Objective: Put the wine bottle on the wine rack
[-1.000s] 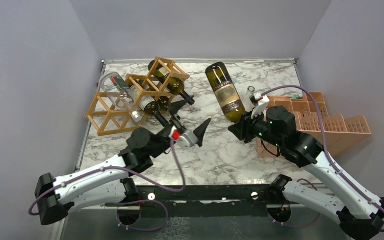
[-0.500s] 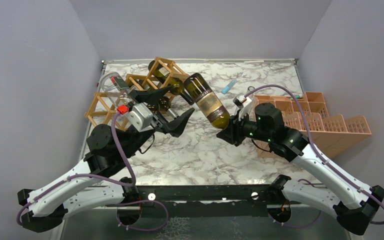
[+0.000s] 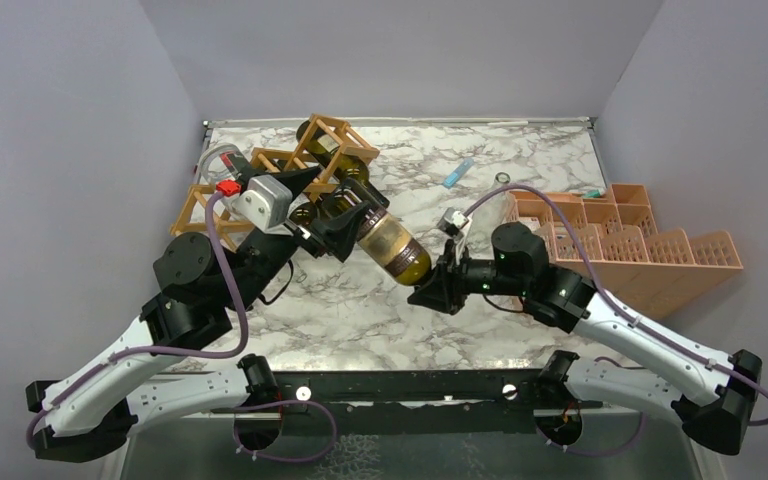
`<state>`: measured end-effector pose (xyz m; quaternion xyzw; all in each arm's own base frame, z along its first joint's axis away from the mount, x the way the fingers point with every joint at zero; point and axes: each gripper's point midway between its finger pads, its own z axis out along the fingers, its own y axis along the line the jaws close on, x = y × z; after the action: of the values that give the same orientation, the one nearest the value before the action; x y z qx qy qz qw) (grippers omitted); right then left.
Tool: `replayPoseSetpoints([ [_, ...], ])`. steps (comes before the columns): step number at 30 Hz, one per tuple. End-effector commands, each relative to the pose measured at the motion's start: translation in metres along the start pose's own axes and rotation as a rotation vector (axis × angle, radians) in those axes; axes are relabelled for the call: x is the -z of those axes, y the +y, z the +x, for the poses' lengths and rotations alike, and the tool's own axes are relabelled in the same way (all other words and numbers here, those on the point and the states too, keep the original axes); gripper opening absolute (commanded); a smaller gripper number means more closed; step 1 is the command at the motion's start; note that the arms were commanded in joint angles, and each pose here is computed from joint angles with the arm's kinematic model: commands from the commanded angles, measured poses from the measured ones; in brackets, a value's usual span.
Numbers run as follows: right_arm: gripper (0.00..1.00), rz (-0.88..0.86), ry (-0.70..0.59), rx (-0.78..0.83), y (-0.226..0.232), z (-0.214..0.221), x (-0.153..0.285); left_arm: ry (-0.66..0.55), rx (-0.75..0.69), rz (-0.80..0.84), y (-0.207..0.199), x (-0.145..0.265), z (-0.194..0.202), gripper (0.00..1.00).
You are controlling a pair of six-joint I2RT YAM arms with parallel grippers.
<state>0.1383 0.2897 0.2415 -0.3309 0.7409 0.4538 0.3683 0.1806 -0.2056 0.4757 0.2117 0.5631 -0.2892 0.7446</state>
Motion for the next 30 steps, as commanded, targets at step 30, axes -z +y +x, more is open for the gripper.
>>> replayPoseSetpoints([
  [30, 0.01, -0.098, 0.032, 0.050, 0.093, 0.038, -0.199, 0.064, -0.003, -0.263, 0.057, 0.042, 0.001, 0.99],
])
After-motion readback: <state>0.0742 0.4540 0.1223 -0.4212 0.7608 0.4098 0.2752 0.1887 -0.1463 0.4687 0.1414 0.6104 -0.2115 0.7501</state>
